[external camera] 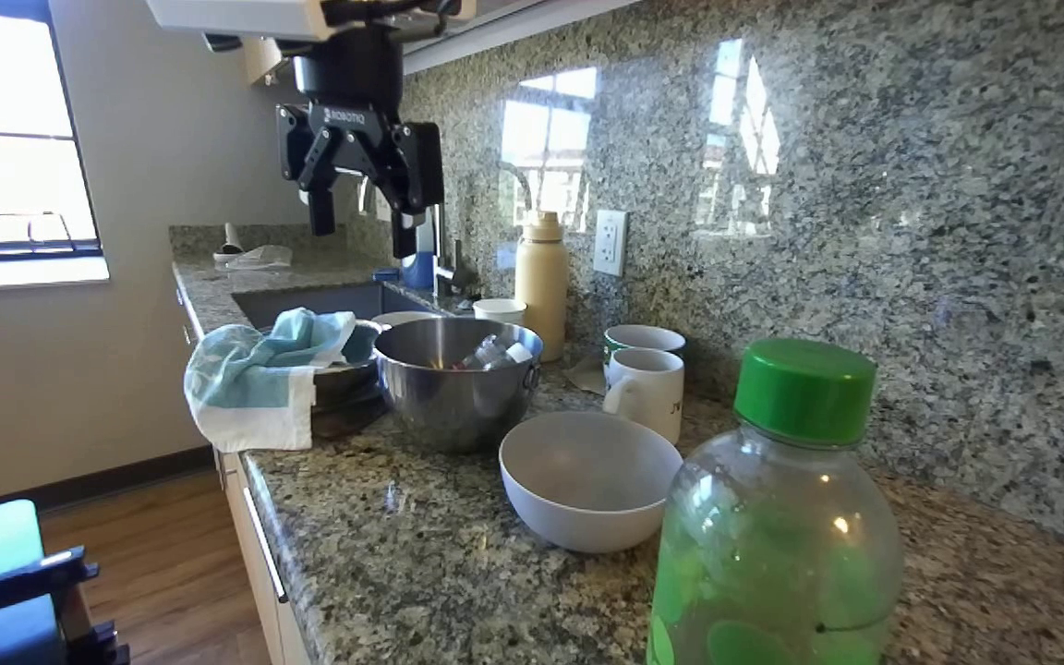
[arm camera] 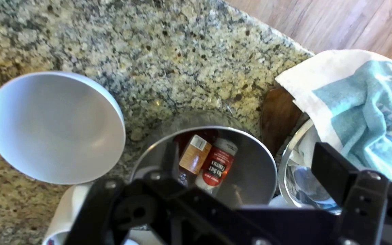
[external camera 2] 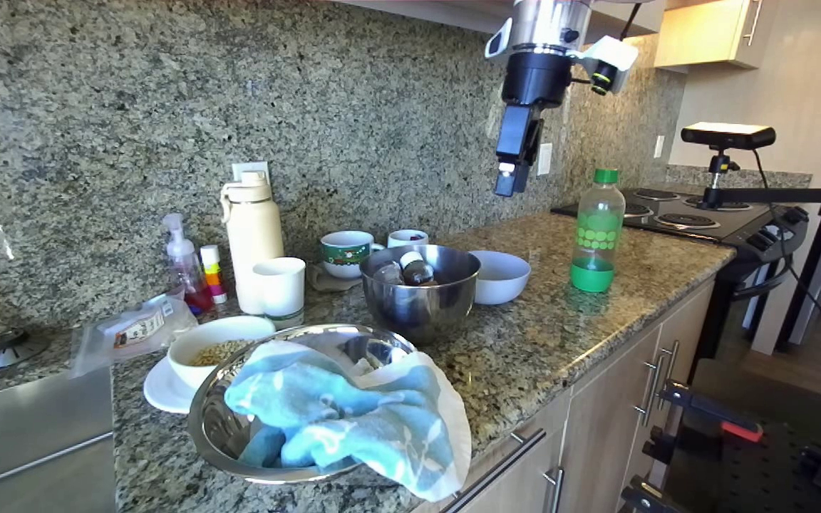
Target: Use the blue and white towel from the silver bowl to wipe the grey bowl, return the towel to the silver bowl on the left
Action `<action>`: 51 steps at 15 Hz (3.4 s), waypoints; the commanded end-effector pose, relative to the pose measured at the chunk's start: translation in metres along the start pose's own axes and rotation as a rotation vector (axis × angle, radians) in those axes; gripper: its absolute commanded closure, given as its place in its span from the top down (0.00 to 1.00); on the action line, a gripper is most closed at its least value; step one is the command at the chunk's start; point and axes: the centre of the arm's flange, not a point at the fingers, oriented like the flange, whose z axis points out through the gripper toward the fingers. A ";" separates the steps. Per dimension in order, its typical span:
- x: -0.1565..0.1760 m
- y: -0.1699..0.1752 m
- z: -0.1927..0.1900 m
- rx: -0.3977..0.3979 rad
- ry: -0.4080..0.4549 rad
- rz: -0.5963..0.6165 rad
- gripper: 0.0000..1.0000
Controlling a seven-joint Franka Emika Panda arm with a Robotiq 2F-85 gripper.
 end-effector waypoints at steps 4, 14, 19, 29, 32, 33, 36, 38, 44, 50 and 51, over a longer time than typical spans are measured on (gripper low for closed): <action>0.092 -0.039 0.033 0.001 -0.017 -0.101 1.00; 0.163 -0.113 0.081 0.034 -0.031 -0.276 1.00; 0.172 -0.157 0.112 0.058 -0.027 -0.347 1.00; 0.168 -0.209 0.153 0.104 -0.023 -0.421 1.00; 0.169 -0.209 0.167 0.110 -0.047 -0.415 1.00; 0.169 -0.208 0.171 0.113 -0.051 -0.413 1.00; 0.169 -0.207 0.185 0.113 -0.059 -0.408 1.00; 0.170 -0.209 0.193 0.124 -0.059 -0.420 1.00; 0.177 -0.210 0.201 0.137 -0.066 -0.439 1.00; 0.179 -0.206 0.206 0.161 -0.077 -0.429 1.00; 0.179 -0.206 0.208 0.167 -0.078 -0.428 1.00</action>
